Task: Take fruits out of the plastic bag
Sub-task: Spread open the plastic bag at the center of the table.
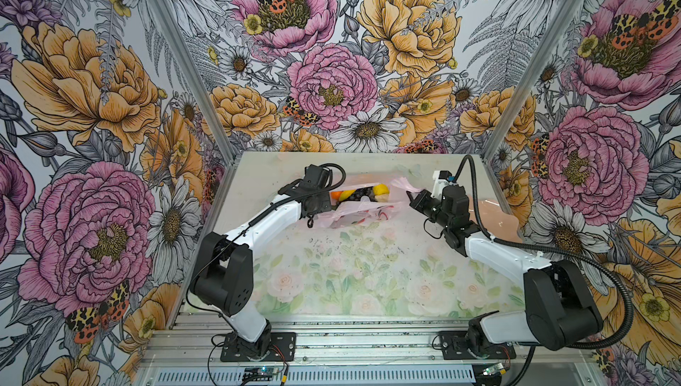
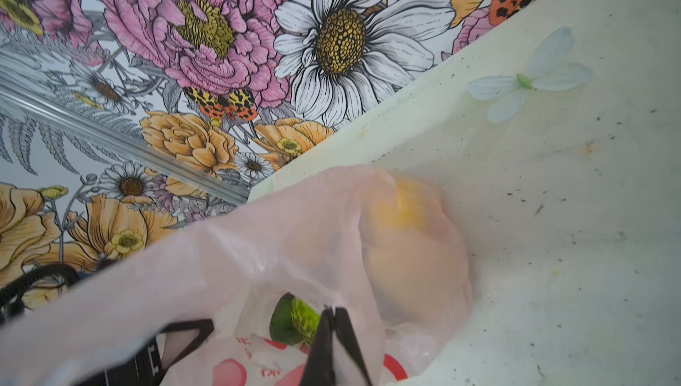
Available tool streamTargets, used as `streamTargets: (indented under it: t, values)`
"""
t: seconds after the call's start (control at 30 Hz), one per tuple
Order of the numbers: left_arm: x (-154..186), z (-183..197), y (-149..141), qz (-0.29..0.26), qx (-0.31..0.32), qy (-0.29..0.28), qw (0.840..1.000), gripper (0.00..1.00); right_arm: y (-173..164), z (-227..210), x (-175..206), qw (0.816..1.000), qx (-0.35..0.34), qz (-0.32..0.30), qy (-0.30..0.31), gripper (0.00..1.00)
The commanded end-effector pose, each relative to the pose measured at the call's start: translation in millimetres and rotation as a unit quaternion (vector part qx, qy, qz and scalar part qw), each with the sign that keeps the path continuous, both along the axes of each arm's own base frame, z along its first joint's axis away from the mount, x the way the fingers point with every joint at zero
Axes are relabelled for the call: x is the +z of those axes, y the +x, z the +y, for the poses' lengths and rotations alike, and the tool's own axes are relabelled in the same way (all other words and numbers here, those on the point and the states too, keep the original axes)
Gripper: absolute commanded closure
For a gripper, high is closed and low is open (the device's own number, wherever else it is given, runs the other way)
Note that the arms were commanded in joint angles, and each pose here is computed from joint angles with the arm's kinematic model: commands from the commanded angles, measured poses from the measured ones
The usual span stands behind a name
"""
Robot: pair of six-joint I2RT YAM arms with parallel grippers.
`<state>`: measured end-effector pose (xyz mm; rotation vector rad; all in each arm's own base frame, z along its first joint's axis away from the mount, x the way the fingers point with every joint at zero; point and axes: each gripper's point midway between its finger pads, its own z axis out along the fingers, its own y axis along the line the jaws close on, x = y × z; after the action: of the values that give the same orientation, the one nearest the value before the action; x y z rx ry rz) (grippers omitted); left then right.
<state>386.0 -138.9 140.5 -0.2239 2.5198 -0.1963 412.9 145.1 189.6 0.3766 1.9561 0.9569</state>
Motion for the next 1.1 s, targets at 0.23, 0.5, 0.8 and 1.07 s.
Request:
streamTargets:
  t: [0.23, 0.5, 0.8, 1.07]
  values:
    - [48.0, -16.3, 6.8, -0.142, -0.029, -0.209, 0.967, 1.00, 25.5, 12.8, -27.9, 0.995, 0.041, 0.035, 0.081, 1.00]
    - [43.8, -30.8, 1.7, -0.138, -0.052, -0.130, 0.981, 1.00, -9.0, 1.5, -22.9, 0.998, 0.030, 0.050, -0.023, 0.42]
    - [39.1, -20.8, -6.8, -0.145, -0.045, -0.101, 0.983, 1.00, -64.9, -36.1, 18.4, 0.978, -0.019, 0.052, -0.203, 0.22]
    - [34.0, -7.8, -17.0, -0.145, -0.033, -0.104, 0.983, 1.00, -99.4, 0.1, 84.2, 0.948, 0.029, -0.013, -0.318, 0.23]
